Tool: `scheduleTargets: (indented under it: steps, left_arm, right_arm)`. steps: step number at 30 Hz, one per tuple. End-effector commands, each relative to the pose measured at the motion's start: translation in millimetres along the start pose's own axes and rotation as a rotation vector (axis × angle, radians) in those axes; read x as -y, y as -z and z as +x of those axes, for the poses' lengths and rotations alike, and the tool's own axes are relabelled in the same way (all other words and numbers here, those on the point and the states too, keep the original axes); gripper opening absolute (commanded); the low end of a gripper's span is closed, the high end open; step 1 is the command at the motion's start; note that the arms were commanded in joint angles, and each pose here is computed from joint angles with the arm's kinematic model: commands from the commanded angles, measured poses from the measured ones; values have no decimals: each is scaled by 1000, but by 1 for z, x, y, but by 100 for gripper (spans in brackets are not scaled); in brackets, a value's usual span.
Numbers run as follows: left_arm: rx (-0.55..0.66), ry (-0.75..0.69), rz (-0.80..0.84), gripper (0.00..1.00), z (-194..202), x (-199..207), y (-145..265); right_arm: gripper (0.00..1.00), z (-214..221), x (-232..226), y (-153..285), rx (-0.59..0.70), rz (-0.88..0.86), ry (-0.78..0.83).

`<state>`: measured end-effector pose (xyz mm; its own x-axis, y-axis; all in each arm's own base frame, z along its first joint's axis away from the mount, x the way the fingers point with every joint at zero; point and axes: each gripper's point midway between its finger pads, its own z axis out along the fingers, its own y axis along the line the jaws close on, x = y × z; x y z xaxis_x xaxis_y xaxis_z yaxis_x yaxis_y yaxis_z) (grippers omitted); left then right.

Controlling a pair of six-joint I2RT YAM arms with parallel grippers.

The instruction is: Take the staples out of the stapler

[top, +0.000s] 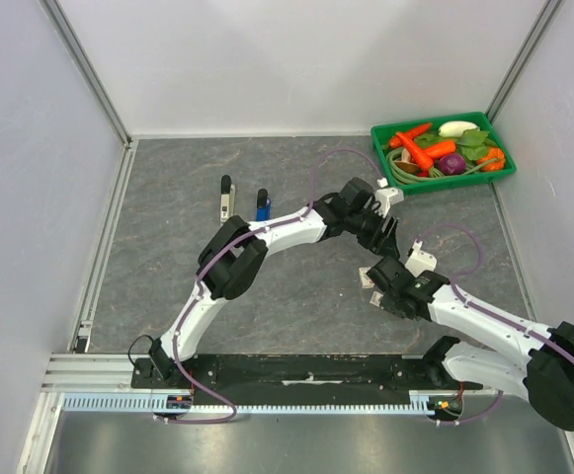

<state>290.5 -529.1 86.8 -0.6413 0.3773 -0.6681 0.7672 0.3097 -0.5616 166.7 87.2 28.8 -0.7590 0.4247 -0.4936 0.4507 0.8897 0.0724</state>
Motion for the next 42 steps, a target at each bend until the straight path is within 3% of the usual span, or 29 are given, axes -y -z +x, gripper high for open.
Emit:
scheduleTargets:
  steps: [1,8,19,42]
  left_arm:
    - [-24,-58,97,63,6,9,-13]
    - [-104,-9,59,61,39,-8,-23]
    - [-183,0,-69,59,90,-28,5]
    - [-178,7,-172,54,137,-30,59]
  right_arm:
    - [0,-4,0,2,16,-5,-2]
    - [0,-5,-1,5,17,-18,0]
    - [0,-8,0,4,26,1,20]
    - [0,-35,-18,1,80,60,185]
